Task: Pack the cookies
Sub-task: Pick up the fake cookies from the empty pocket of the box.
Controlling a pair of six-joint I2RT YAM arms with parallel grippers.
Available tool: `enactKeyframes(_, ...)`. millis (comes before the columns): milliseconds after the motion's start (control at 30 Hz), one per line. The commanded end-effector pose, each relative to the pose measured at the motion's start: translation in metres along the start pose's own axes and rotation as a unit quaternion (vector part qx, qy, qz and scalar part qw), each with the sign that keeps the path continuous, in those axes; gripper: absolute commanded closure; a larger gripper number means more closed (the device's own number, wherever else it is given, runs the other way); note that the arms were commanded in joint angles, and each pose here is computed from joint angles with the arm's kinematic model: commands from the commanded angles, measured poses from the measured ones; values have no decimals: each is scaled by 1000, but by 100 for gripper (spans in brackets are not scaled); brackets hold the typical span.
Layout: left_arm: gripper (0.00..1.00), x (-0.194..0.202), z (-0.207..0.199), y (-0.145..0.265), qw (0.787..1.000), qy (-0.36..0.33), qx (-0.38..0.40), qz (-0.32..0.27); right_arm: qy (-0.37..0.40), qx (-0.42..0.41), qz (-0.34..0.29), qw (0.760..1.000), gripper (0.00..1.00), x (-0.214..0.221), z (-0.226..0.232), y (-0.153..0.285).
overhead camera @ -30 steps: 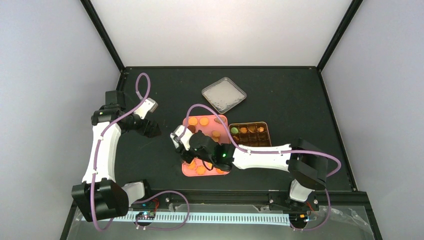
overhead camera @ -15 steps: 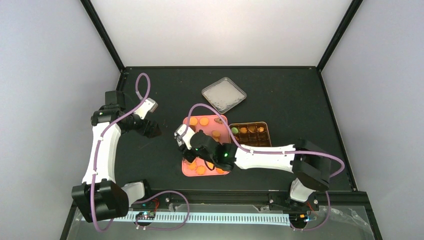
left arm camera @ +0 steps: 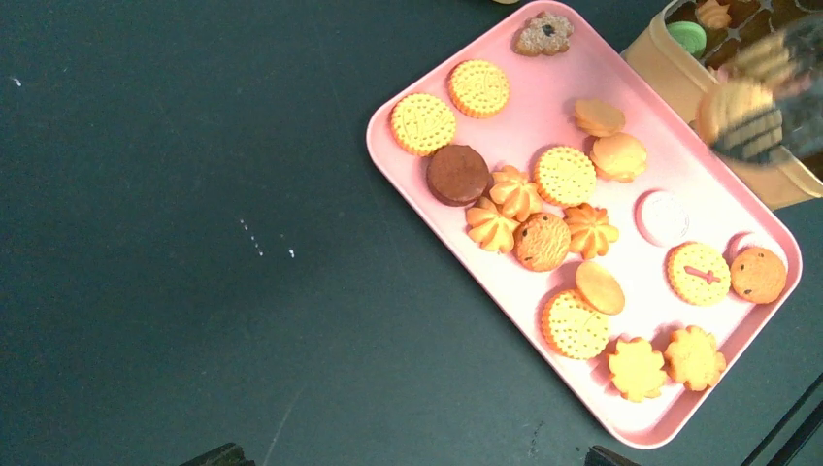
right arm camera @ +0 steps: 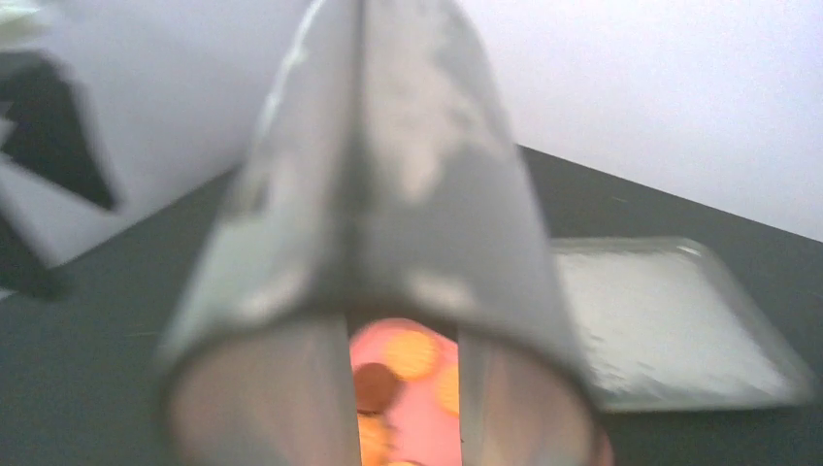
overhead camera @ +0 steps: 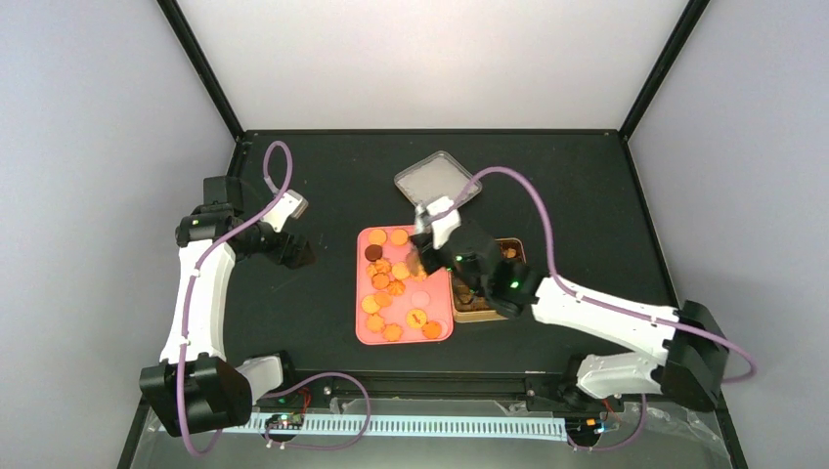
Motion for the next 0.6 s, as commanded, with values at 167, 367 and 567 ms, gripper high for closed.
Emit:
enactKeyframes(167,8,-7,-7,8,1000,-7,18,-19,-54,173,53,982,85,54,-103,45)
enactKeyframes(367,8,-7,-8,8,1000,-7,23,-21,-68,218,67,971,83,64,-125,54)
enactKeyframes(567,8,-5,-7,7,1000,-9,17,-18,-68,227,68,969,75,64,-129,51)
Point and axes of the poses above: each gripper's point midway between its finger pads, its own y axis back along the fingers, its own z axis along the line the jaws close on, x = y × z, the point moved 5 cm from there along y, back along the fingers, and after that the axes turned 14 degrees about y, right-handed, at the moved point
